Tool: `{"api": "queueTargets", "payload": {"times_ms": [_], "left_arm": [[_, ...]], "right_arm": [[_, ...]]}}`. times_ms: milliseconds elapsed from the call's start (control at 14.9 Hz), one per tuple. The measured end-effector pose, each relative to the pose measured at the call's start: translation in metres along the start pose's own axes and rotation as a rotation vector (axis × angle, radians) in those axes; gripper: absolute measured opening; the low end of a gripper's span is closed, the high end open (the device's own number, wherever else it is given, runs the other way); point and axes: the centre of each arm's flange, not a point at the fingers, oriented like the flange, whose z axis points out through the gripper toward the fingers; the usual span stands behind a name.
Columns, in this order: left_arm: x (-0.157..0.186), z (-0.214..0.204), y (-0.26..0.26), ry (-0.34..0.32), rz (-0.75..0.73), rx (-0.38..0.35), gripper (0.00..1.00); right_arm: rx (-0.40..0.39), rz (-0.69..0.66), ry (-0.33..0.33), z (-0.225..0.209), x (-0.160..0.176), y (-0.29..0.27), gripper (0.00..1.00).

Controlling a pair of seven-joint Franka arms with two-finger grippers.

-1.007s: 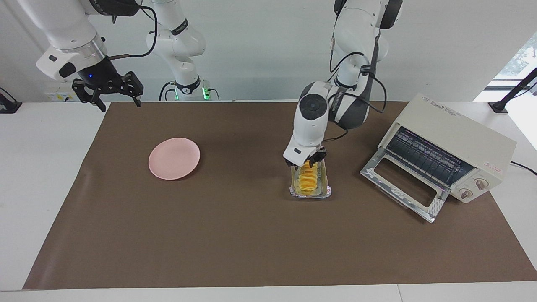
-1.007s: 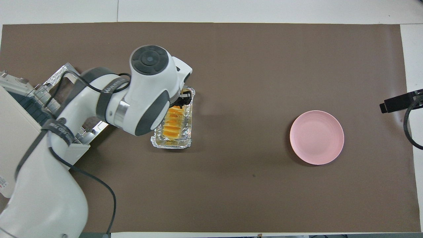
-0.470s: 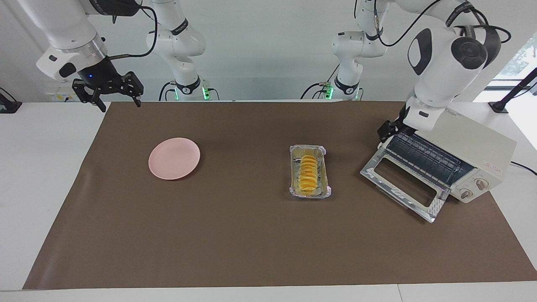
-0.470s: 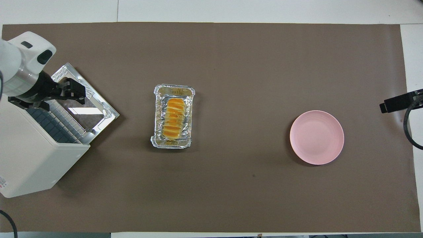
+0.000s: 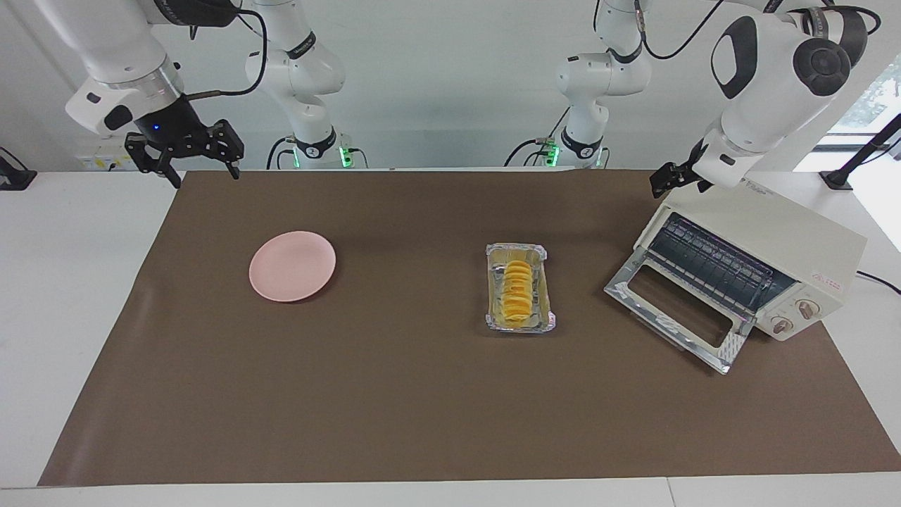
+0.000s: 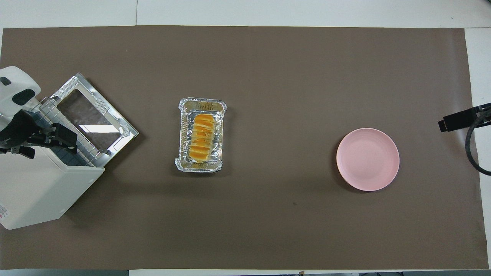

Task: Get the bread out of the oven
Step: 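Move the right gripper over to the foil tray of bread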

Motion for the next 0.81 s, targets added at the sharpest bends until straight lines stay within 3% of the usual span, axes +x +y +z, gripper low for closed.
{"api": "queueTargets", "payload": {"times_ms": [403,806], "left_arm": [[0.002,0.001,0.001,0.015,0.005,-0.001,1.00],[-0.001,-0.007,0.002,0.025,0.010,-0.002,1.00]], "right_arm": [[-0.001,-0.006,0.034,-0.001,0.006,-0.012,1.00],[0.005,0.124,0.058,0.044,0.036,-0.129,1.00]]}}
